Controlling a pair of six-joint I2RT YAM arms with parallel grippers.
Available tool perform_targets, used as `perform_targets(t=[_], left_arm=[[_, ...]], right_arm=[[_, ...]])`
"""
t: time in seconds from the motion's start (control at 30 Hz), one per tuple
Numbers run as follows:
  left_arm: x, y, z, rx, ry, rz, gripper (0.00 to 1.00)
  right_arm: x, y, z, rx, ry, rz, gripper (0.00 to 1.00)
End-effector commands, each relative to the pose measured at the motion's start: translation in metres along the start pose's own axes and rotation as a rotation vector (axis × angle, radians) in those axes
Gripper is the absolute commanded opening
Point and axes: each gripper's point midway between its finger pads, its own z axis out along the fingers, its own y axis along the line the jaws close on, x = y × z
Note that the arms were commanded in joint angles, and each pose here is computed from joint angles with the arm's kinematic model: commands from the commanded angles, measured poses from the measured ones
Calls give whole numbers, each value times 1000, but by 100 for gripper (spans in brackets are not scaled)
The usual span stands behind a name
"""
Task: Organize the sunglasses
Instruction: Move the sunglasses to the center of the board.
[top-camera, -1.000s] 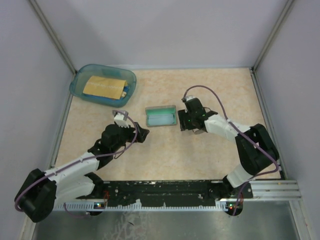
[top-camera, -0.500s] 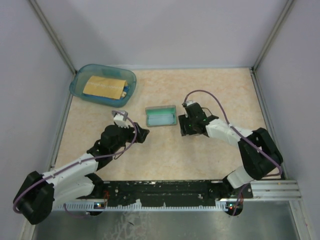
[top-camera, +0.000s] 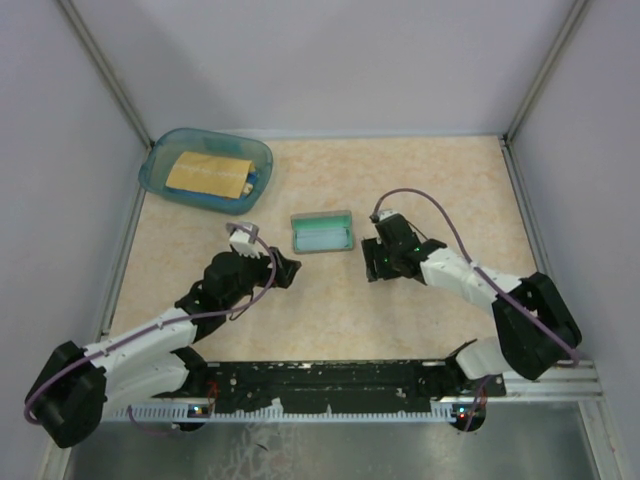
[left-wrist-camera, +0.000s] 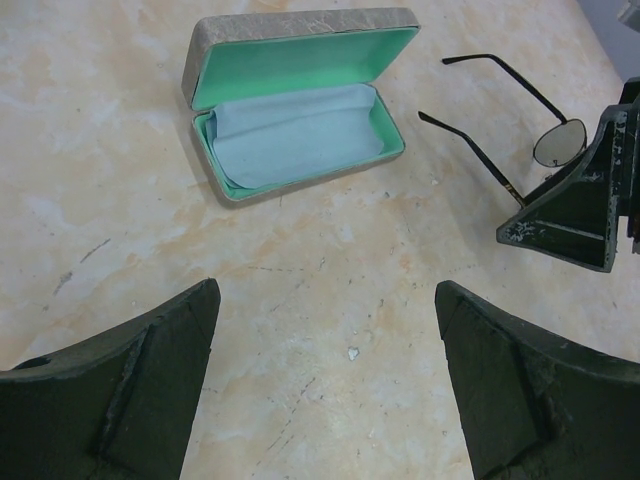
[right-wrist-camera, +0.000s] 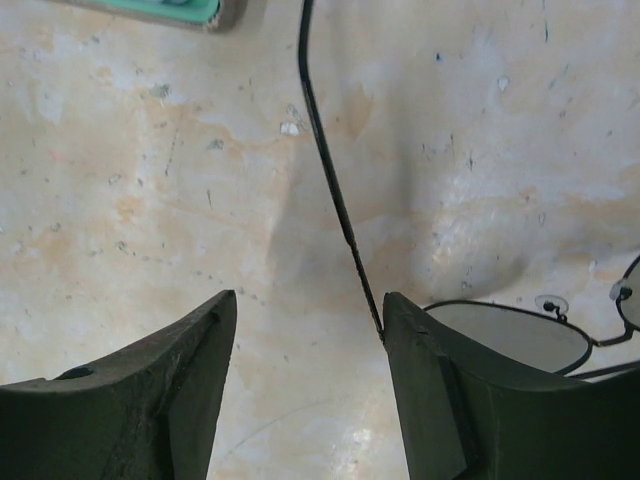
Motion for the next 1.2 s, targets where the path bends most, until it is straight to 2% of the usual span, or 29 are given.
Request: perform_targets(t=[0.0,0.47,0.93,1.17], left_arm=[[-15,-11,-1,15,-34,-1,94],[-16,-25,-4,30,-40,10,94],[-16,-26,-3,19,-41,22,94],[-17,-26,-2,16,-40,26,94]], right_arm=[[3,2,-12,-11,-13,16,61],[28,-1,-28,-11,11,34,62],[0,19,-11,-73,-18,-18,64],[1,37,-5,-96,2,-56,64]])
